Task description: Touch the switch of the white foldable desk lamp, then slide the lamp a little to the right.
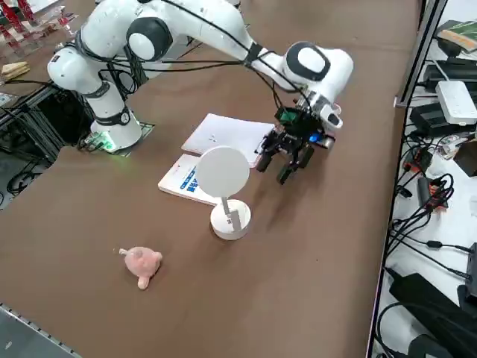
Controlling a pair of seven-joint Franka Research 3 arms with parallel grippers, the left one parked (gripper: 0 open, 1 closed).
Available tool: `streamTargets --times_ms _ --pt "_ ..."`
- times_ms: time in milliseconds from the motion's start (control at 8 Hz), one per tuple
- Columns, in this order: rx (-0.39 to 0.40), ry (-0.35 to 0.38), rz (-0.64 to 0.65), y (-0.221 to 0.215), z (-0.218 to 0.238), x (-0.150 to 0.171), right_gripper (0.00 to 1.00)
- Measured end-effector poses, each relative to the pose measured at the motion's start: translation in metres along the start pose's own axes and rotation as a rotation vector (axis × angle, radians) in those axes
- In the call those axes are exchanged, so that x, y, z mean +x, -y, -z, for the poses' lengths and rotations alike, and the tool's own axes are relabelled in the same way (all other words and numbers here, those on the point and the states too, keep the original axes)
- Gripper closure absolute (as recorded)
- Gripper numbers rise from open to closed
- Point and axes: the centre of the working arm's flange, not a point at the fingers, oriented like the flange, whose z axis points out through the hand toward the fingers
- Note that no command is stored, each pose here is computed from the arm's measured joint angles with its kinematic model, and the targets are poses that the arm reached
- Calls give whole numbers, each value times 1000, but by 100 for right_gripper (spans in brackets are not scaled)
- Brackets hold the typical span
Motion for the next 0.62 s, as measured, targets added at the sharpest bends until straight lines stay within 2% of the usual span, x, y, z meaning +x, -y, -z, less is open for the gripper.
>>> streamTargets --times_ms 125,375,500,625 --pt "33 -87 -13 1 27 -14 6" --pt "169 -276 -88 -14 60 -72 1" --pt "229 -349 -136 -20 73 -101 1" --pt "305 -390 -190 -18 86 -128 1"
